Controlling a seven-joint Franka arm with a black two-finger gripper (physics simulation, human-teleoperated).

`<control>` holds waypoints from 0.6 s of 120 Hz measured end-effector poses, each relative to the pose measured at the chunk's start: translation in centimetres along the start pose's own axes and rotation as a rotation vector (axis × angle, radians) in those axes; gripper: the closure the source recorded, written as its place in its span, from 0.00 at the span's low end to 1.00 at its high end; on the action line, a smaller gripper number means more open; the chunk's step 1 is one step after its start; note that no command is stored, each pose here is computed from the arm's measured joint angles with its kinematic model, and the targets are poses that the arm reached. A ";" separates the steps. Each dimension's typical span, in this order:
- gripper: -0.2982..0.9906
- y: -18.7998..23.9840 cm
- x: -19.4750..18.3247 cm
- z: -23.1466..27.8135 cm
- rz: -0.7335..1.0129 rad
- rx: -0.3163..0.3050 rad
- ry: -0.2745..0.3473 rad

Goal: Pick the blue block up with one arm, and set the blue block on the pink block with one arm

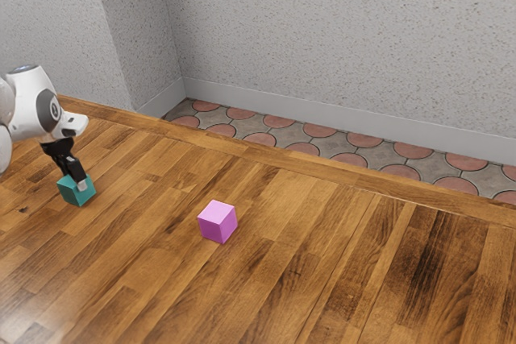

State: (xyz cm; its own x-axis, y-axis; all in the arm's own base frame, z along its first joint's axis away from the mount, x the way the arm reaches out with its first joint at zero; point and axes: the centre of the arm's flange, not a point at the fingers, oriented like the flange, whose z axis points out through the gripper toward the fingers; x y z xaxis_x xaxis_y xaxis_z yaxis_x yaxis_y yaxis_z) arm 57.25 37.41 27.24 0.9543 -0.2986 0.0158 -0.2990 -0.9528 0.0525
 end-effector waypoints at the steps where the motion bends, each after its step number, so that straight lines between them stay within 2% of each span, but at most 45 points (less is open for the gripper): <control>1: 0.25 0.0 0.0 0.0 0.000 -0.002 -0.001; 41: 0.25 0.0 0.0 0.8 -0.002 -0.082 -0.050; 72: 0.25 0.0 -0.3 0.8 -0.021 -0.105 -0.062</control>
State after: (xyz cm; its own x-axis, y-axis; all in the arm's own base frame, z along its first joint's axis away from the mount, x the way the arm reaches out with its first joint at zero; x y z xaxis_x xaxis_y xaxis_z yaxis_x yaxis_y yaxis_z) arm 56.95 37.50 26.39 0.9573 -0.2849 -0.0482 -0.2745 -0.9487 0.1569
